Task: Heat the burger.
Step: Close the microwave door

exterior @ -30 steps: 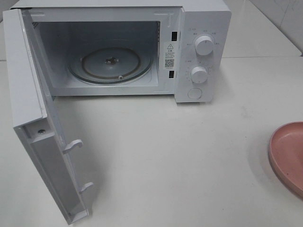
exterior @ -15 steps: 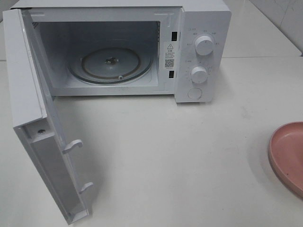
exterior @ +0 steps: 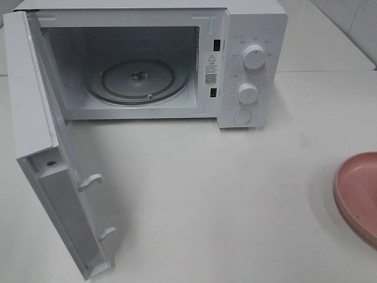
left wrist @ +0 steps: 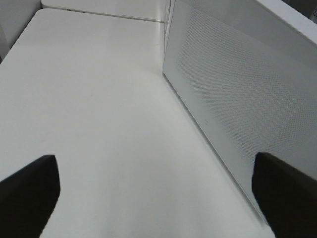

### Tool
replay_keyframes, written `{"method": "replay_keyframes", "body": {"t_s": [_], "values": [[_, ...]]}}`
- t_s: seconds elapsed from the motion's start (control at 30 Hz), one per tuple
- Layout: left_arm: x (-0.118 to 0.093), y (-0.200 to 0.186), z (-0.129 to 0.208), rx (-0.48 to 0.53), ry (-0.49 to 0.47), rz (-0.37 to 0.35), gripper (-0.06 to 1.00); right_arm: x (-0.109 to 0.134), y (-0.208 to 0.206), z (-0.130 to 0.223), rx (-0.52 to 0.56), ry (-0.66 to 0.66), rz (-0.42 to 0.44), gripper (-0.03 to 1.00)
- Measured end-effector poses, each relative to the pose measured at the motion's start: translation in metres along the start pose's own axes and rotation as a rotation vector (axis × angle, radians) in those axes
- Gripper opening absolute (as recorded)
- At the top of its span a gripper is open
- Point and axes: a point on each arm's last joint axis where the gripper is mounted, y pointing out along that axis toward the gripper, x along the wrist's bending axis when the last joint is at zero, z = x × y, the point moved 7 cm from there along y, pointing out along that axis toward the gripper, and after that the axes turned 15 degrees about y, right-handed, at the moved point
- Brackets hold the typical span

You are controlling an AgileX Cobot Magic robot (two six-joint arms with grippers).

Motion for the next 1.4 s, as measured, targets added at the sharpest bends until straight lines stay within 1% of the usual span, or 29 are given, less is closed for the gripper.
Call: {"method": "replay_keyframes", "body": {"t_s": [1.17, 1.27, 1.4], "values": [[-0.001, 0.0, 0.0, 0.001, -0.005, 0.009, 0.97, 0.0, 0.0, 0.0, 0.0, 0.0, 0.0, 0.76], [-0.003, 0.003, -0.01, -0.007, -0.018, 0.026, 0.97, 0.0, 0.0, 0.0, 0.0, 0.0, 0.0, 0.76], [0.0, 0.006, -0.02, -0.028, -0.02, 0.02, 0.97, 0.0, 0.0, 0.0, 0.0, 0.0, 0.0, 0.76]]}}
